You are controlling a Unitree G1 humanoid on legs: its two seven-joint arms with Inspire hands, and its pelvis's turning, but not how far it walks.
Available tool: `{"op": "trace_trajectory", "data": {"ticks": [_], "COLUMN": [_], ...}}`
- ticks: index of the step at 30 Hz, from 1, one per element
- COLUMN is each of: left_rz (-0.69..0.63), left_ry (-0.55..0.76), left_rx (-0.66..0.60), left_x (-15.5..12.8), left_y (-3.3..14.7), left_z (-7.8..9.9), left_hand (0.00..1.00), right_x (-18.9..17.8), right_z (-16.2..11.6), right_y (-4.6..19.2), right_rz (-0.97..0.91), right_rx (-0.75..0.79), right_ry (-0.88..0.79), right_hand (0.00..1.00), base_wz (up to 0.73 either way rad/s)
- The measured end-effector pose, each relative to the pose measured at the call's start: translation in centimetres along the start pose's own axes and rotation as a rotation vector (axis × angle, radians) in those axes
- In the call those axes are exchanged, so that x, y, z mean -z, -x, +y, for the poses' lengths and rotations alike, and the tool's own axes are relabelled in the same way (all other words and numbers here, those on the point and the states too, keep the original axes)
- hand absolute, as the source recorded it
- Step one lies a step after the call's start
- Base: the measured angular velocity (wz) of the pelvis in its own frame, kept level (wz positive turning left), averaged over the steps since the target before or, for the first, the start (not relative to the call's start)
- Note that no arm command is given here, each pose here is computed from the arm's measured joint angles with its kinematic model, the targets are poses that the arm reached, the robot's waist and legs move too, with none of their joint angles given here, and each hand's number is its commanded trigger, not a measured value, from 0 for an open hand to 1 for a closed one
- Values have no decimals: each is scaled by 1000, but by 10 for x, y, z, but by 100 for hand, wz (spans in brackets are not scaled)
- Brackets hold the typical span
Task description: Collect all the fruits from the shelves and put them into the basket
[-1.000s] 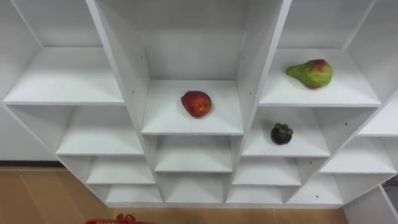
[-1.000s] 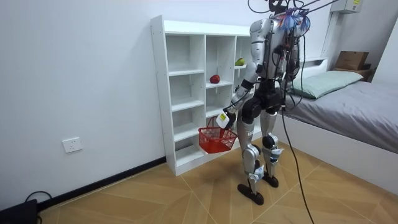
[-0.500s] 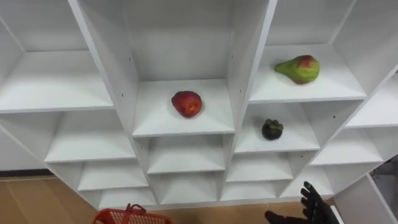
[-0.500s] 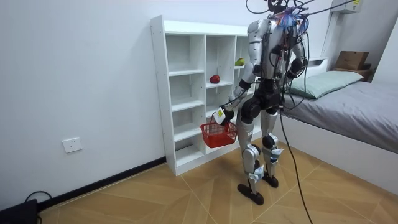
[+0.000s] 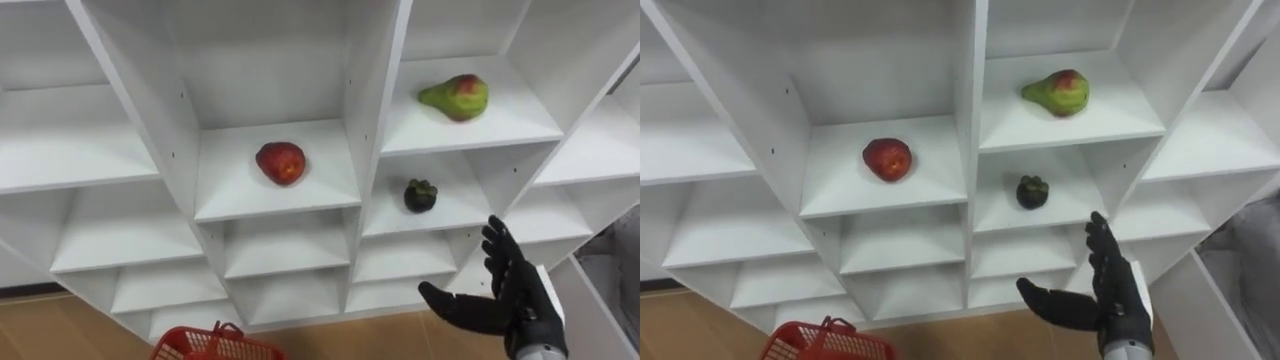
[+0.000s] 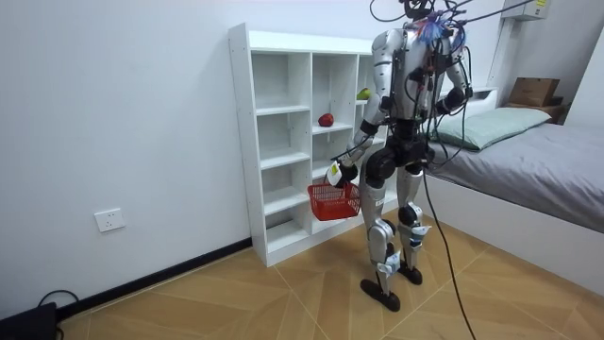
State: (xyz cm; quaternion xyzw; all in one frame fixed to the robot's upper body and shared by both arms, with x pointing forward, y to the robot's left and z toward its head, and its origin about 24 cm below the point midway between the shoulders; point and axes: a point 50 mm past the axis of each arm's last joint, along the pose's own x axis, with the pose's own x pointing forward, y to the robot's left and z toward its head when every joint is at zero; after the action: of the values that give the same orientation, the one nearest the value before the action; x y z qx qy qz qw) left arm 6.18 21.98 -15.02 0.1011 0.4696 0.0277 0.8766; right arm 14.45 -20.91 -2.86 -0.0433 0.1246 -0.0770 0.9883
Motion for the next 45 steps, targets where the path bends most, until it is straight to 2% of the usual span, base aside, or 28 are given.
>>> {"op": "trace_trajectory", "data": {"ticks": [6, 19, 35, 45], "left_rz": [15, 23, 9, 35], "left_ry": [1, -18, -29, -25], "left_rx": [2, 21, 56, 56], "left_x": [4, 4, -1, 2], "left_y": [1, -1, -2, -2], "left_z": [0, 3, 5, 6], "left_hand": [100, 100, 100, 100], "right_x": [-21, -54, -93, -117], "right_z": [0, -2, 1, -4], "right_y": [-8, -17, -26, -39], "right_rz": [-124, -293, -468, -561], "right_rx": [51, 142, 172, 161], "right_ry": [98, 86, 78, 92], "right_hand": [0, 0, 0, 0], "base_wz": [-8, -2, 0, 4]}}
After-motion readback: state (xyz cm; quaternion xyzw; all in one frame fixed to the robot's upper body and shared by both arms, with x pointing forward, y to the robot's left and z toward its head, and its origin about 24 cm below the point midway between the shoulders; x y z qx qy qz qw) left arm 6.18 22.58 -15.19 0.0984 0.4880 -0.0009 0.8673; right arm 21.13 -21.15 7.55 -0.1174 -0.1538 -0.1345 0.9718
